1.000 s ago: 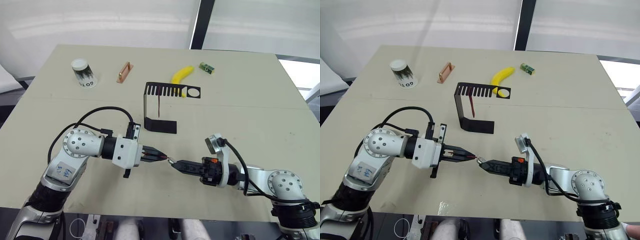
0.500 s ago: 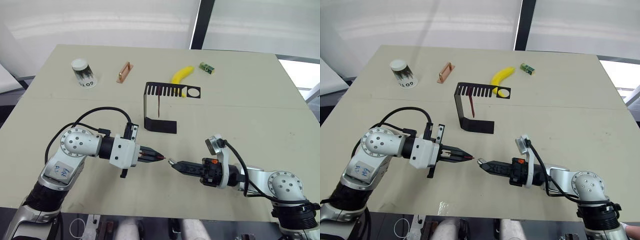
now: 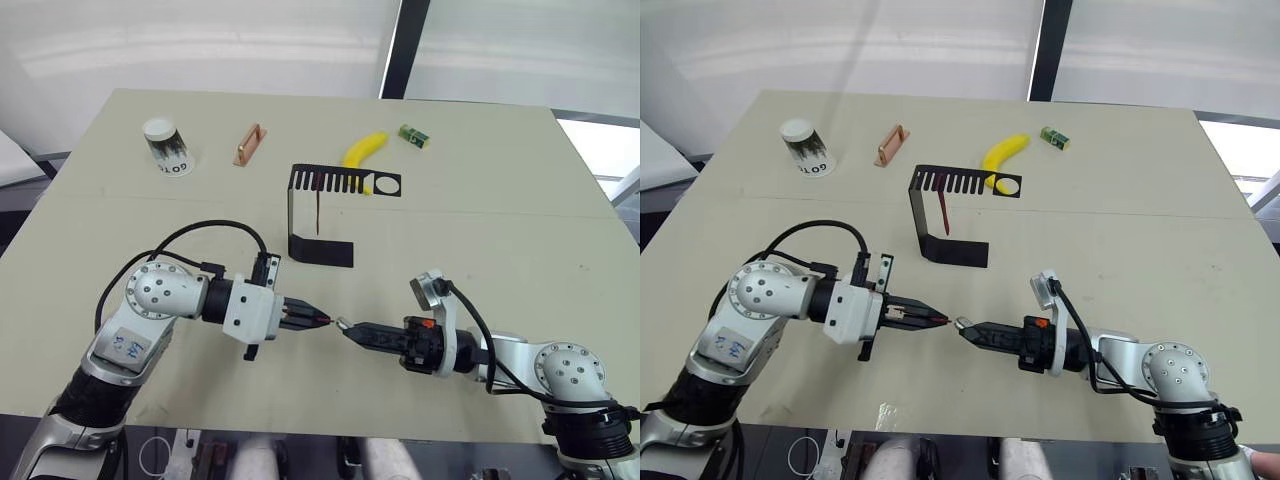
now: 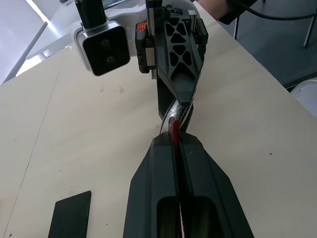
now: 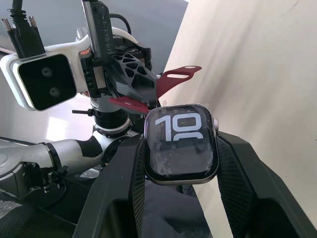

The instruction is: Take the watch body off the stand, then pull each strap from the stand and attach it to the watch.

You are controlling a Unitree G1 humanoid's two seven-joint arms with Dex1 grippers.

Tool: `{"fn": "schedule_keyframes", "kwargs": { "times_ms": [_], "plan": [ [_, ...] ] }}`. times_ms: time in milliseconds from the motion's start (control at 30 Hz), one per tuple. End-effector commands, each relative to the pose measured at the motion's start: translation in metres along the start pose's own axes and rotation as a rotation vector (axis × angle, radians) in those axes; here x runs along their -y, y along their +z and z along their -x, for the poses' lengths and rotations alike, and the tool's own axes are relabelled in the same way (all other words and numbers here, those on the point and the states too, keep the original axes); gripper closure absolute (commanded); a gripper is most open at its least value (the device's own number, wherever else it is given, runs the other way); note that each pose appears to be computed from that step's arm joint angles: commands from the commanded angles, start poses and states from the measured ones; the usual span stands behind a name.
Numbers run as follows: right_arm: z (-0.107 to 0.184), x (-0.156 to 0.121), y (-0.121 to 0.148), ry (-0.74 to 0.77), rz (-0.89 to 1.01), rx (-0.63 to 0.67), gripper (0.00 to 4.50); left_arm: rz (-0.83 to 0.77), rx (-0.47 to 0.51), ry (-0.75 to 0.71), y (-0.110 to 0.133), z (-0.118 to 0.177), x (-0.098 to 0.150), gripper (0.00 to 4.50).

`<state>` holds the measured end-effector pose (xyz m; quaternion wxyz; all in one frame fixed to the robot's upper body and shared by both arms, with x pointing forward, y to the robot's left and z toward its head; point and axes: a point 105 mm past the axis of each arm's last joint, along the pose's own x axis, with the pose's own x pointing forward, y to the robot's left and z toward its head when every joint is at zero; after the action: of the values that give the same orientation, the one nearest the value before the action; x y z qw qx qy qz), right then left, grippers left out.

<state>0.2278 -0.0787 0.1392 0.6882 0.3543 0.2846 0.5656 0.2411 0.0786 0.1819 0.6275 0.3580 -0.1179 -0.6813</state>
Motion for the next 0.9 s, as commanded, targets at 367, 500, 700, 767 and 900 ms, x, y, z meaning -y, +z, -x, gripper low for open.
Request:
{"fn": "schedule_keyframes", "kwargs": {
  "times_ms": [367, 500, 700, 767, 900],
  "plan": [
    [-0.0016, -0.0074, 0.0008, 0.03, 0.014, 0.004, 2.98, -0.023, -0.007, 0.004, 0.0012, -0.003, -0.0005, 4.5],
    [-0.0019, -0.0072, 0.0016, 0.029, 0.014, 0.003, 2.98, -0.027, -0.031, 0.016, -0.0025, -0.0032, -0.0021, 4.5],
    [-0.0021, -0.0074, 0.0006, 0.028, 0.013, -0.002, 2.98, -0.02, -0.015, 0.017, 0.0, -0.0059, -0.0011, 4.5],
    [-0.0022, -0.0073, 0.0006, 0.028, 0.013, -0.002, 2.98, -0.019, -0.008, 0.013, 0.0011, -0.0067, -0.0001, 4.5],
    [-0.0023, -0.0071, 0.0006, 0.027, 0.013, -0.003, 2.98, -0.02, -0.003, 0.011, 0.0024, -0.007, 0.0002, 4.5]
  ]
}}
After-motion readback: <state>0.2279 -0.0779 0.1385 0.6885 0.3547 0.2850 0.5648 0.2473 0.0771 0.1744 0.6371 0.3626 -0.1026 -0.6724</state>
